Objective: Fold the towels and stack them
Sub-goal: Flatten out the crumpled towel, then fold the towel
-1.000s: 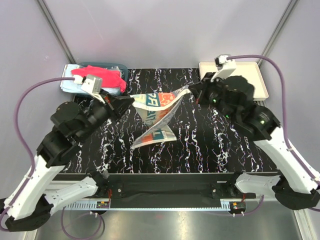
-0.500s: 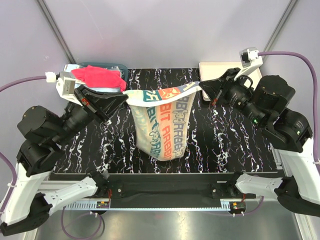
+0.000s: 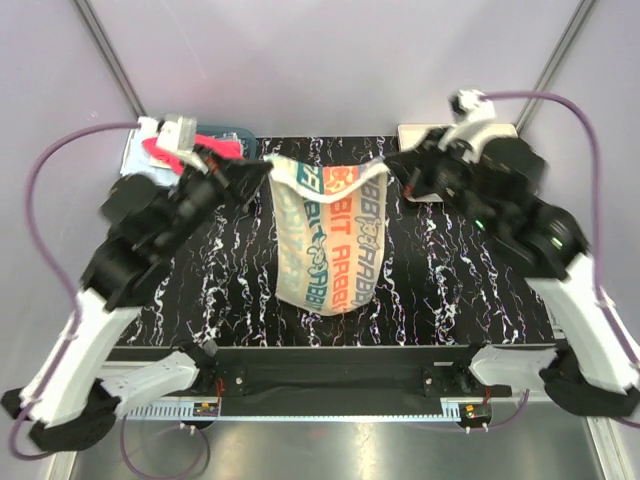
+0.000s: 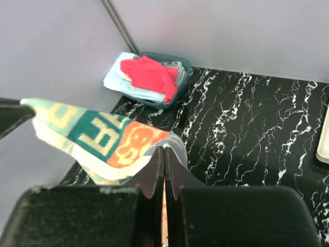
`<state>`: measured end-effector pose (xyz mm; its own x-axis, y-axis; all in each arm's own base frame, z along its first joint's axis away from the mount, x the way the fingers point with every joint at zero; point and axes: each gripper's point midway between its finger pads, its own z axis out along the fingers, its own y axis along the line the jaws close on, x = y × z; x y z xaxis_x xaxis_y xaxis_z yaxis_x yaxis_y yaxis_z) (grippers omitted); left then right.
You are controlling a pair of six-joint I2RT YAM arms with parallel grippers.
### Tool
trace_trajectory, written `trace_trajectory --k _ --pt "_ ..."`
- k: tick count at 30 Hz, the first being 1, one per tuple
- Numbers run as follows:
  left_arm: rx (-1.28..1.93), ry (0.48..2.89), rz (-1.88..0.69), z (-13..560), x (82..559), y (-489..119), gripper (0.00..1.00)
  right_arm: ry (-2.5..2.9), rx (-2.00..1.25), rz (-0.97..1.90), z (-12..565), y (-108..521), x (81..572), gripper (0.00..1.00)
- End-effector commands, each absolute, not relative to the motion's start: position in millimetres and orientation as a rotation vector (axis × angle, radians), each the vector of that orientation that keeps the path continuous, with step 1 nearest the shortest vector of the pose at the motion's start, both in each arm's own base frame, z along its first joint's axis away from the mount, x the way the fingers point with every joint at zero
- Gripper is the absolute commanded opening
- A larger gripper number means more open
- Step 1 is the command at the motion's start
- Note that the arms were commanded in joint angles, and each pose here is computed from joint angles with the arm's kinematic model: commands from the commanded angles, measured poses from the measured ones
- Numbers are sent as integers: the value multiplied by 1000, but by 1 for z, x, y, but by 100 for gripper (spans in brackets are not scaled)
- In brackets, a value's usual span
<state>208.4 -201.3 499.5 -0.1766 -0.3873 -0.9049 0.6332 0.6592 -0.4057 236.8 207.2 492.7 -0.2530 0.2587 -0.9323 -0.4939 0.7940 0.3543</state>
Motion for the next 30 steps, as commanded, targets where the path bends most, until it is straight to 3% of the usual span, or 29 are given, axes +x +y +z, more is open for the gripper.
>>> trace_trajectory --k 1,4,5,7,8,10,11,12,14,20,21,30 --pt "79 1579 -851 464 290 -200 0 1768 -222 626 452 241 309 0" --pt "-6 1653 -824 429 355 -196 0 1850 -194 684 410 245 386 0" --pt "-17 1669 -822 421 372 -196 0 1933 -176 660 370 248 423 0" --pt "-76 1712 -790 397 428 -189 0 1930 -146 700 364 239 468 0" --pt "-80 1727 -824 389 443 -192 0 2017 -111 720 320 245 499 0" --pt "-110 1755 -831 366 496 -189 0 1981 -98 771 329 239 534 0" --pt "-115 1767 -845 360 510 -190 0 2053 -62 766 285 240 560 0" --pt "-121 1773 -846 353 523 -189 0 2015 -52 759 306 234 572 0" --pt "-135 1796 -833 334 555 -186 0 2063 11 758 271 218 602 0" --pt "-163 1864 -861 285 588 -182 0 2040 49 801 268 205 610 0" --pt "-161 1870 -865 280 588 -183 0 2077 65 804 244 205 609 0" --pt "-228 1985 -864 213 538 -180 2 2196 133 878 189 205 558 0"
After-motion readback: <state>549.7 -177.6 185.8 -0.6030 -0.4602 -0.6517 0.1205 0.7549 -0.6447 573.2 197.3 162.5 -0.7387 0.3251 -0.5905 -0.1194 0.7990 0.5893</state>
